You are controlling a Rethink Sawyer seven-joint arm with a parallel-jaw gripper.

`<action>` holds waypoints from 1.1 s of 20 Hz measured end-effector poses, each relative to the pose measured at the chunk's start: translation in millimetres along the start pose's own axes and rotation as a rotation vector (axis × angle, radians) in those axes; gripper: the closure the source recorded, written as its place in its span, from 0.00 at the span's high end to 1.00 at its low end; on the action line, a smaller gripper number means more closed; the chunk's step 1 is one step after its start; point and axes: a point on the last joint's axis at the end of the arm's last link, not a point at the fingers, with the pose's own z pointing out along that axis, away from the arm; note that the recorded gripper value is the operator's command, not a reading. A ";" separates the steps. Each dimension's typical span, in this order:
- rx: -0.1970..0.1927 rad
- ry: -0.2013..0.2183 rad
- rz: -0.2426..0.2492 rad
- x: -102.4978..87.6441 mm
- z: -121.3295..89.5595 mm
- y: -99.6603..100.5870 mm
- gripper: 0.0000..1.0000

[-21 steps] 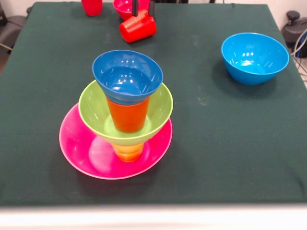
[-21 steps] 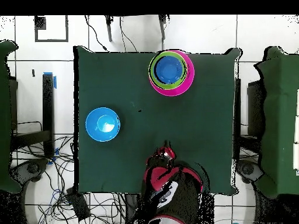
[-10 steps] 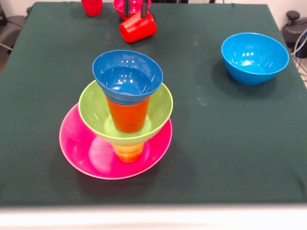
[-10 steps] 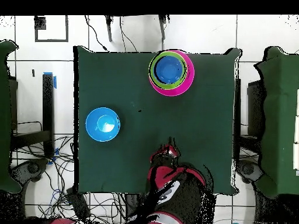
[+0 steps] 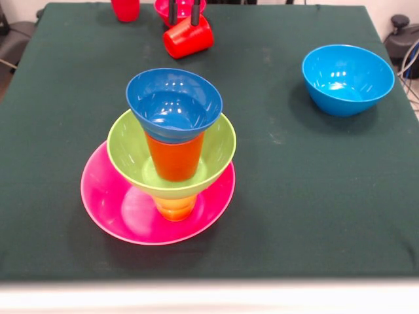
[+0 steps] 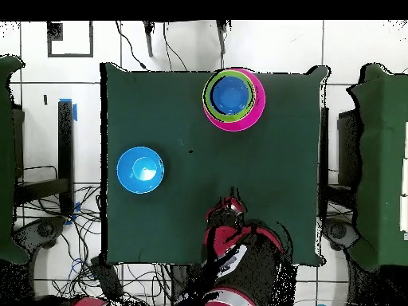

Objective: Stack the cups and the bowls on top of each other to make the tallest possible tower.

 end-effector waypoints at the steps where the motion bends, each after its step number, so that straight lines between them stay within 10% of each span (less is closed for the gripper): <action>1: -0.003 0.001 -0.002 0.1 0.3 -0.4 1.00; 22: -0.043 0.001 0.024 -18.9 2.5 3.6 1.00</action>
